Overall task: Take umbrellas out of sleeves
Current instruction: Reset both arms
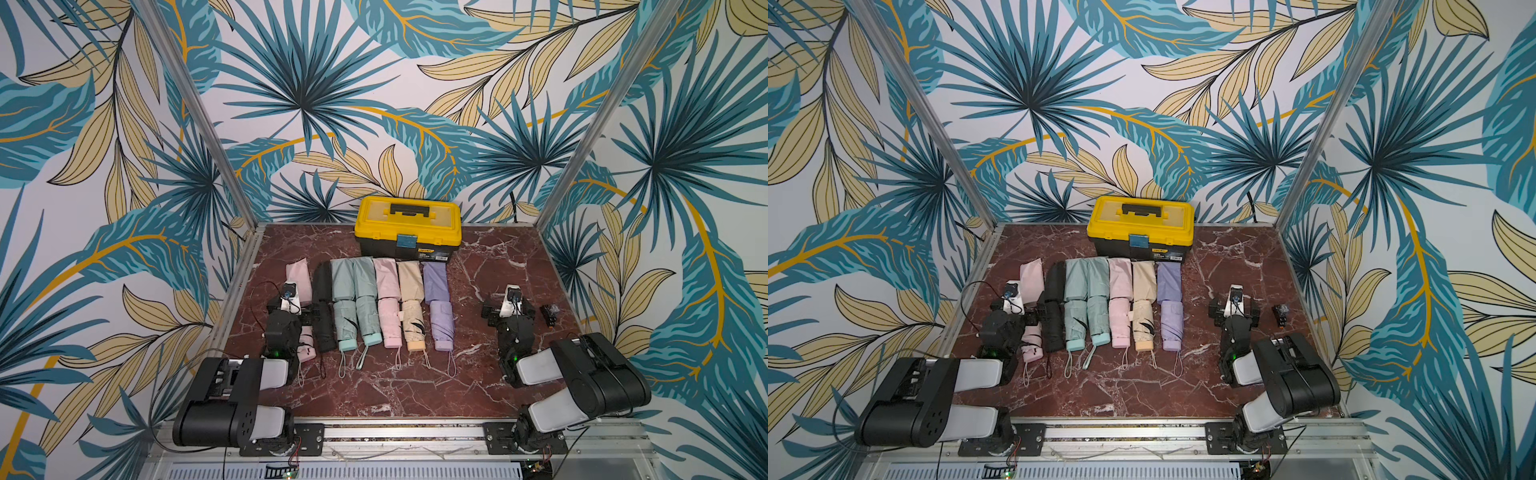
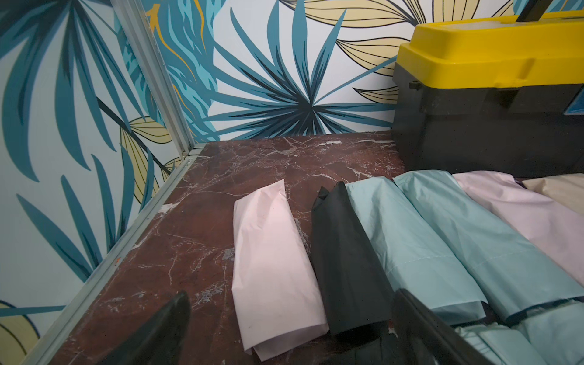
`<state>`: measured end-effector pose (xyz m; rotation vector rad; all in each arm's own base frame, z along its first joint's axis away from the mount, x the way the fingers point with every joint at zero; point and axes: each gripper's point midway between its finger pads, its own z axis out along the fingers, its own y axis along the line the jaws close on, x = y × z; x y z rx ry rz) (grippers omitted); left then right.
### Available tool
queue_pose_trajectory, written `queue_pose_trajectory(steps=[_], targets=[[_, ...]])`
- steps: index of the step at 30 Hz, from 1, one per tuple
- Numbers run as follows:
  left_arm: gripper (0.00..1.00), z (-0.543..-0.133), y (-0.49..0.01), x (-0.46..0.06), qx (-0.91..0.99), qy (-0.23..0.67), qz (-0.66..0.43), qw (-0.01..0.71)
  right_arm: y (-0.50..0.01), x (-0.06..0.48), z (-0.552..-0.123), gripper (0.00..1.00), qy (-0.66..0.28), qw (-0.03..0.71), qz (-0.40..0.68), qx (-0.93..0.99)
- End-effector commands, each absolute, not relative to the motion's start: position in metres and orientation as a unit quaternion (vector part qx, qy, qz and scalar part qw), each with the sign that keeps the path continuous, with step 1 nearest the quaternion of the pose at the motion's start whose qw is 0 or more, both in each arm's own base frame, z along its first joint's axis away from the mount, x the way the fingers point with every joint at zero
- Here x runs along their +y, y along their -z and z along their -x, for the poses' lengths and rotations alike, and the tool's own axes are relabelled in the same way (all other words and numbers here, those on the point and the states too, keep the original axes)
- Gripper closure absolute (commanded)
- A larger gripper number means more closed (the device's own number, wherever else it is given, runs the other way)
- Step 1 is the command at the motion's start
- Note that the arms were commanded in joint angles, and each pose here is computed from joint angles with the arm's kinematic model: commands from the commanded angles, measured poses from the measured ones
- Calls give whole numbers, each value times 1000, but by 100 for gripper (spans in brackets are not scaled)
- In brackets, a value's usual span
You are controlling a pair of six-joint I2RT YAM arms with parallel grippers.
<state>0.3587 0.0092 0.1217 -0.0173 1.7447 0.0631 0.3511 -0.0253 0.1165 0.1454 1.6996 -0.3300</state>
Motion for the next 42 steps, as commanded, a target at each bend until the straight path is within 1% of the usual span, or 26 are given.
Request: queue_pose_trajectory(steps=[1,7,10,17,19,20,21,22,24,25,26,28,29,30,31,42], targets=[[1,-367,-133,6,745,1,8,667,-125,-22,-360,0,127,652,-66,745],[0,-379,-126,9,754,1,10,656,-112,-32,-387,0,98,594,-74,795],[0,-401,-119,-1,778,17,-18,627,-109,-36,-396,0,66,577,-77,810],[0,-402,-116,6,791,31,-3,611,-109,-42,-394,0,59,580,-89,808],[0,-402,-116,5,791,31,-6,612,-112,-57,-386,0,85,587,-130,794],[0,-403,-116,6,791,30,-4,612,-112,-50,-387,0,72,589,-113,797],[0,-403,-116,6,791,30,-5,612,-111,-20,-391,1,24,592,-31,805],[0,-403,-116,6,791,30,-5,612,-113,-3,-391,0,2,598,17,801],[0,-403,-116,6,790,29,-5,612,-111,-29,-388,0,41,596,-53,800],[0,-403,-116,6,791,29,-6,612,-109,-52,-390,0,79,583,-115,800],[0,-403,-116,6,791,30,-6,612,-112,-57,-389,1,89,584,-128,797],[1,-403,-117,6,790,29,-5,612,-112,-54,-388,1,82,583,-123,799],[0,-403,-116,5,791,29,-6,612,-111,-44,-390,0,66,585,-94,803],[0,-403,-116,5,791,29,-6,612,-109,-25,-393,0,38,584,-39,810],[0,-403,-116,5,791,27,-7,612,-110,-17,-395,0,23,587,-20,809],[1,-403,-116,5,791,24,-6,611,-109,-20,-395,1,28,582,-32,812]])
